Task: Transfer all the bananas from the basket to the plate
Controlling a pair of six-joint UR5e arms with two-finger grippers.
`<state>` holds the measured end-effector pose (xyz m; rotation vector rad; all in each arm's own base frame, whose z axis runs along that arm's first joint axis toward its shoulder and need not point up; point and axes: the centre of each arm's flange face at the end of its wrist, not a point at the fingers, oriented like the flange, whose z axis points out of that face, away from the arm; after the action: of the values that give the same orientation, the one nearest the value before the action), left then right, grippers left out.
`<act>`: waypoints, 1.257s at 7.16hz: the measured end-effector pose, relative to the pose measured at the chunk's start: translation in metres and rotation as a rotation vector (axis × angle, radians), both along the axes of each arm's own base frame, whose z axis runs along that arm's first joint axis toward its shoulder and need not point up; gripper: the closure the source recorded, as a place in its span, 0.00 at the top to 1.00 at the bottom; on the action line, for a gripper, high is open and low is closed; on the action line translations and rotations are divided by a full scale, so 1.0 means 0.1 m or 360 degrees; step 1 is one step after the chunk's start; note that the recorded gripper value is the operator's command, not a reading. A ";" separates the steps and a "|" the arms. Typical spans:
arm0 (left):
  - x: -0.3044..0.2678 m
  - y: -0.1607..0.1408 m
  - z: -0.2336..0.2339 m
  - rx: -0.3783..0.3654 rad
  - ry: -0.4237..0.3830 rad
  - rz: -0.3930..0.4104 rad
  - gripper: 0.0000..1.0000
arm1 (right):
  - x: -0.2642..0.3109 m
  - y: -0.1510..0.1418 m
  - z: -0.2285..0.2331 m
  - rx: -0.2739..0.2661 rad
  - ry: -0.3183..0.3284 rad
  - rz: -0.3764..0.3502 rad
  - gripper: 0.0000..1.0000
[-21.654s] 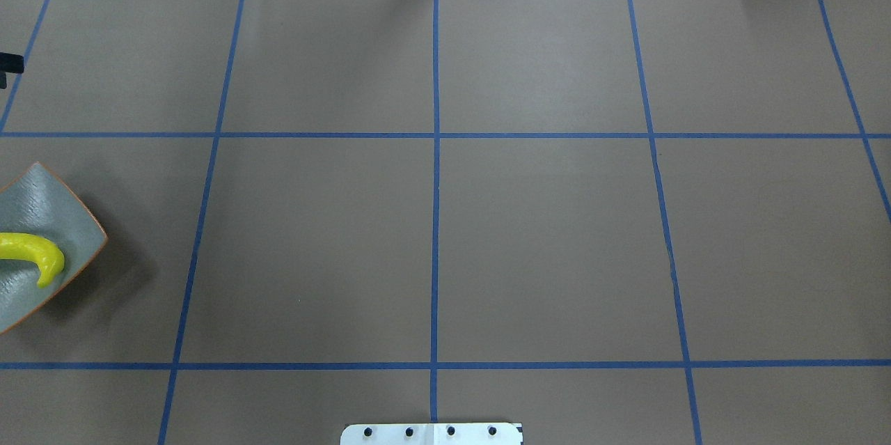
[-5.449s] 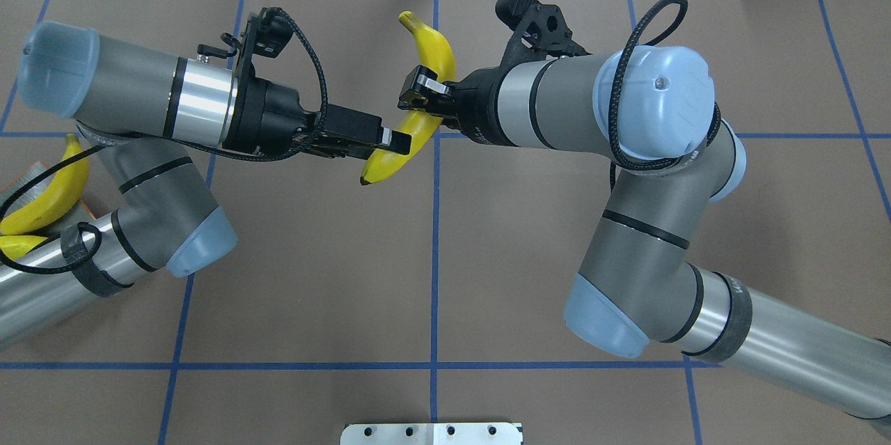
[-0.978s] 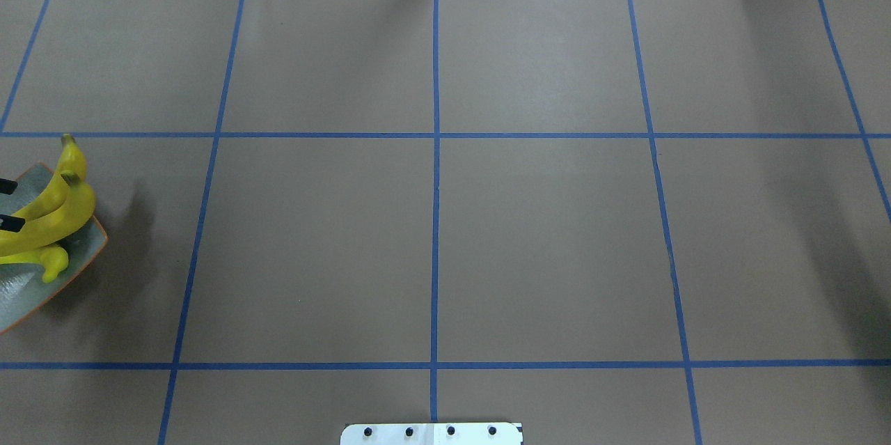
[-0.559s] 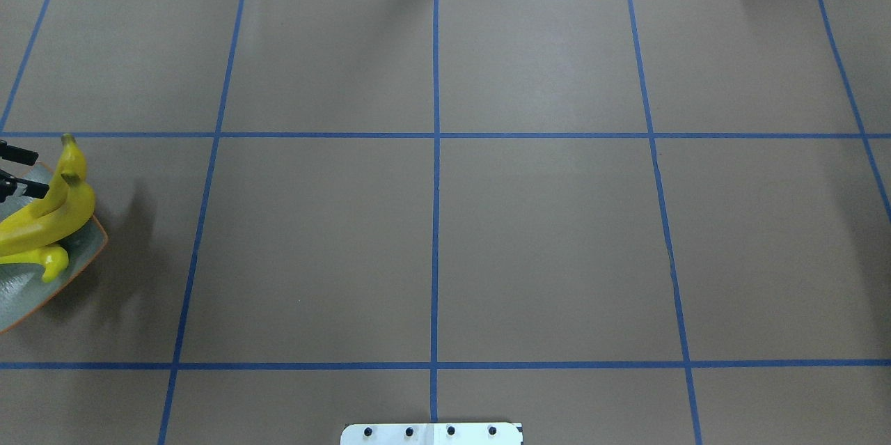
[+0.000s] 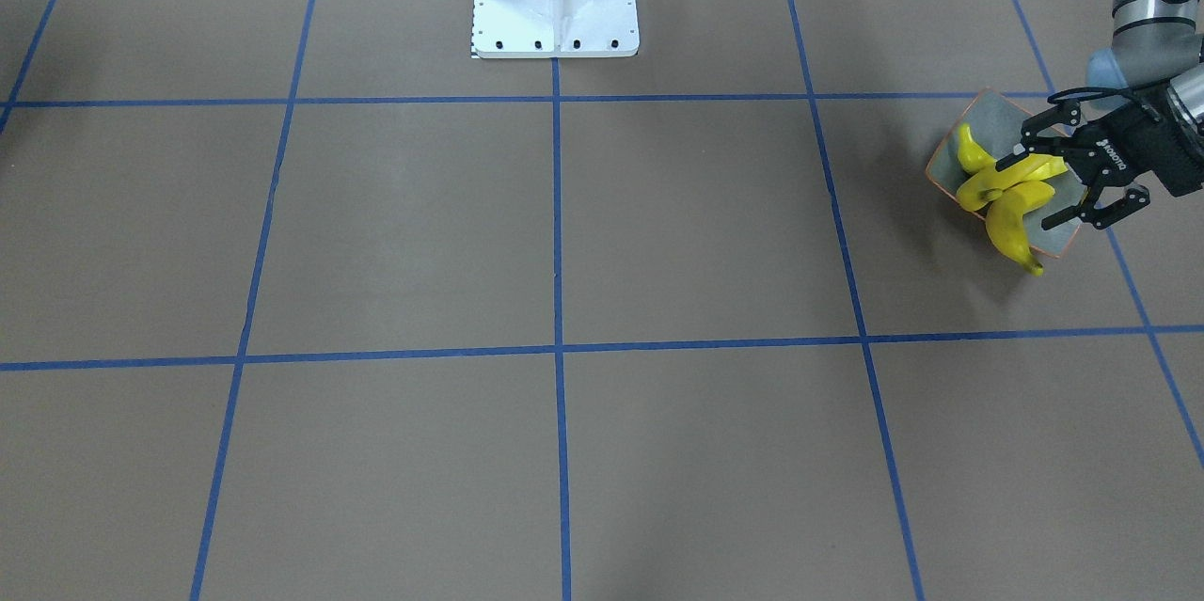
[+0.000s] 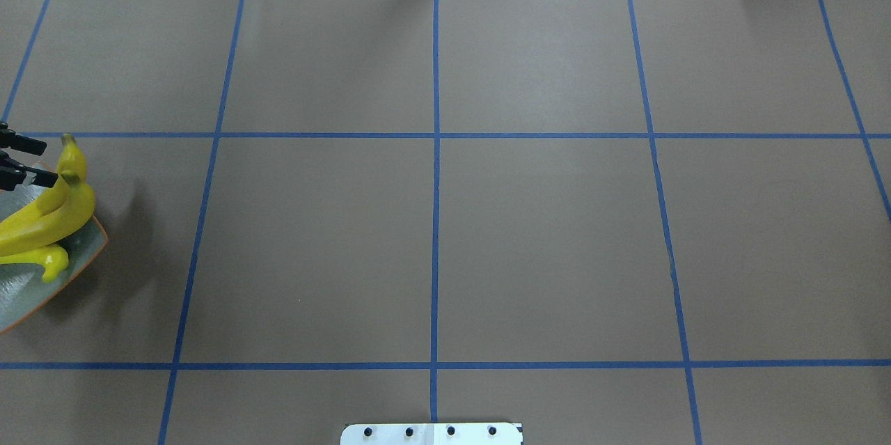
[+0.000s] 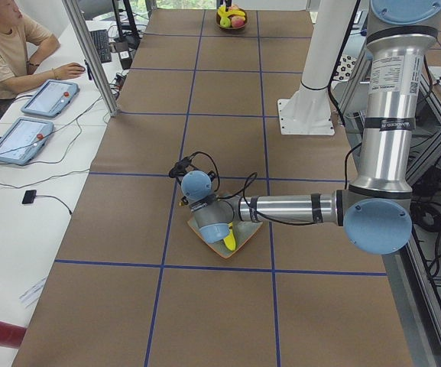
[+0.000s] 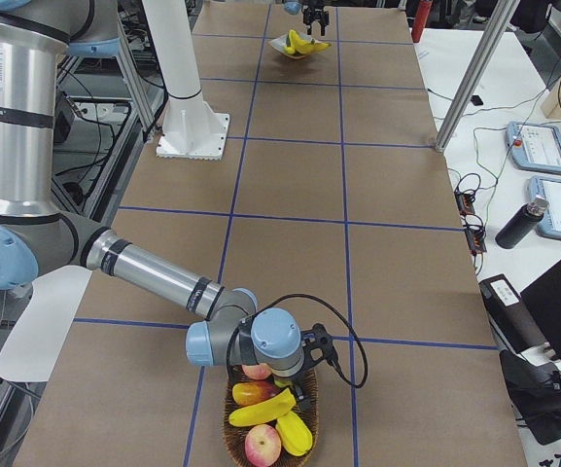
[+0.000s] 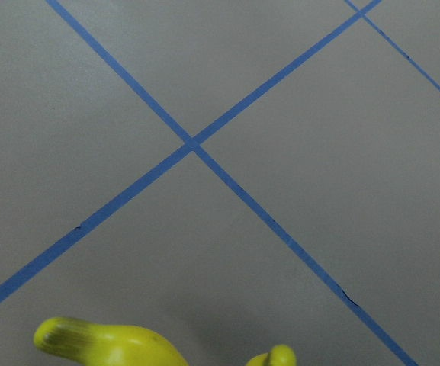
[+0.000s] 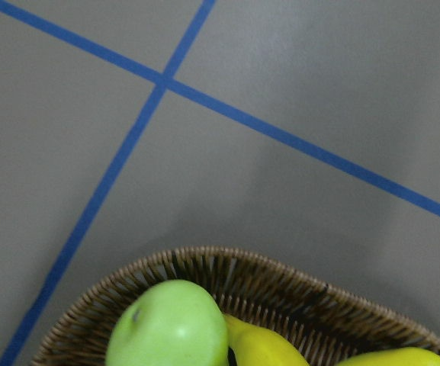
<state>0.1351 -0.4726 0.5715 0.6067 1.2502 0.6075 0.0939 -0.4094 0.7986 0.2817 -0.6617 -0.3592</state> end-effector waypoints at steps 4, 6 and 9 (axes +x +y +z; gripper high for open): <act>0.00 0.01 0.00 0.0008 0.0003 0.0001 0.99 | 0.02 0.18 0.33 -0.0098 0.0097 -0.0012 0.97; -0.01 0.01 0.01 0.0008 0.0004 0.0002 0.99 | -0.06 0.18 0.35 -0.0136 0.0071 -0.0009 0.89; -0.01 0.02 0.01 0.0012 0.0004 0.0002 0.99 | -0.16 0.20 0.39 -0.0140 0.0085 -0.0026 0.73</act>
<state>0.1338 -0.4709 0.5728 0.6131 1.2514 0.6127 0.0781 -0.3895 0.8373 0.1827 -0.6259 -0.3513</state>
